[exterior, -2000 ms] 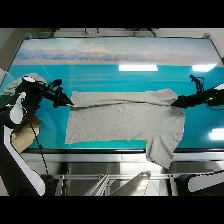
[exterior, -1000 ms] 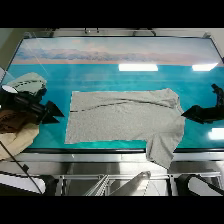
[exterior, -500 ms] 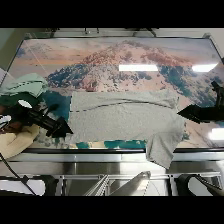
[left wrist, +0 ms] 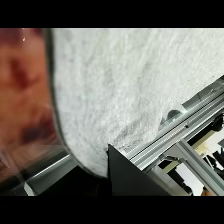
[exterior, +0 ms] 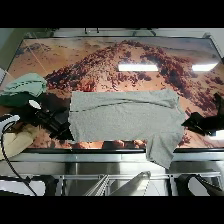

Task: Fold the shirts.

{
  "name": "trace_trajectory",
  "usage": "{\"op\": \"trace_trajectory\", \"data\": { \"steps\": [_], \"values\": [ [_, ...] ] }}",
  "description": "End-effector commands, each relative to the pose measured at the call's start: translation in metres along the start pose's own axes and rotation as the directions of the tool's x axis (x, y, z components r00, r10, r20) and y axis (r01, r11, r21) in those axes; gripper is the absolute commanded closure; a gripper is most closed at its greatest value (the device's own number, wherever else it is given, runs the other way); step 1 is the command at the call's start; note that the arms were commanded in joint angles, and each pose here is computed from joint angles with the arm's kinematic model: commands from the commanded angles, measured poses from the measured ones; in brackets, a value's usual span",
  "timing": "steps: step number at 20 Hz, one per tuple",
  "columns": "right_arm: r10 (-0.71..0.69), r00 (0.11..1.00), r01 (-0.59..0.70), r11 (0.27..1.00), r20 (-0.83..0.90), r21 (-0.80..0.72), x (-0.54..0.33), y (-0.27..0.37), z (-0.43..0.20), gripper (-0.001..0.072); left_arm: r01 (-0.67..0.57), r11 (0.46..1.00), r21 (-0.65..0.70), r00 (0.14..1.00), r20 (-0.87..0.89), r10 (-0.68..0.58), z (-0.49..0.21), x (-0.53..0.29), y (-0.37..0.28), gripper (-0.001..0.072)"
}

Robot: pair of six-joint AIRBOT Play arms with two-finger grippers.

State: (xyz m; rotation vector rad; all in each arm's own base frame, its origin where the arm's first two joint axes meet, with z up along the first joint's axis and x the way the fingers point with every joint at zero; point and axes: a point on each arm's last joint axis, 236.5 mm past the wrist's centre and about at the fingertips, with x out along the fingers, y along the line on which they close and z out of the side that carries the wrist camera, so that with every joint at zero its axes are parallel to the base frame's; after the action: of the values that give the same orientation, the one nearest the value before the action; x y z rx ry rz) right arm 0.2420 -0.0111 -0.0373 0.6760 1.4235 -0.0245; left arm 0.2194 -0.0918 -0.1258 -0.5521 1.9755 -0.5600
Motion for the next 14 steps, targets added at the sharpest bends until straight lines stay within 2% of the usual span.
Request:
{"op": "trace_trajectory", "data": {
  "steps": [1, 3, 6, 11, 14],
  "values": [
    [-0.175, 0.979, 0.191, 0.967, -0.104, 0.17, 0.011, -0.05, -0.028, 0.0318, -0.005, 0.999, 0.043, 0.992, 0.128, 0.0, 0.031, -0.002, -0.001, 0.0684],
    [-0.14, 0.98, 0.168, 0.963, -0.142, 0.212, 0.025, -0.053, -0.033, 0.0318, 0.007, 0.999, 0.043, 0.99, 0.14, -0.013, 0.033, -0.002, -0.004, 0.0684],
    [-0.03, 0.986, 0.063, 0.978, -0.164, 0.198, 0.053, -0.04, -0.034, 0.0318, 0.012, 0.999, 0.045, 0.991, 0.131, -0.018, 0.031, -0.002, -0.006, 0.0684],
    [-0.003, 0.972, 0.057, 0.973, -0.234, 0.224, 0.083, -0.048, -0.054, 0.0318, 0.016, 0.999, 0.046, 0.992, 0.125, -0.022, 0.03, -0.002, -0.006, 0.0683],
    [0.081, 0.967, -0.029, 0.977, -0.242, 0.211, 0.092, -0.033, -0.058, 0.0318, 0.017, 0.999, 0.045, 0.992, 0.125, -0.022, 0.03, -0.002, -0.007, 0.0683]
  ]
}}
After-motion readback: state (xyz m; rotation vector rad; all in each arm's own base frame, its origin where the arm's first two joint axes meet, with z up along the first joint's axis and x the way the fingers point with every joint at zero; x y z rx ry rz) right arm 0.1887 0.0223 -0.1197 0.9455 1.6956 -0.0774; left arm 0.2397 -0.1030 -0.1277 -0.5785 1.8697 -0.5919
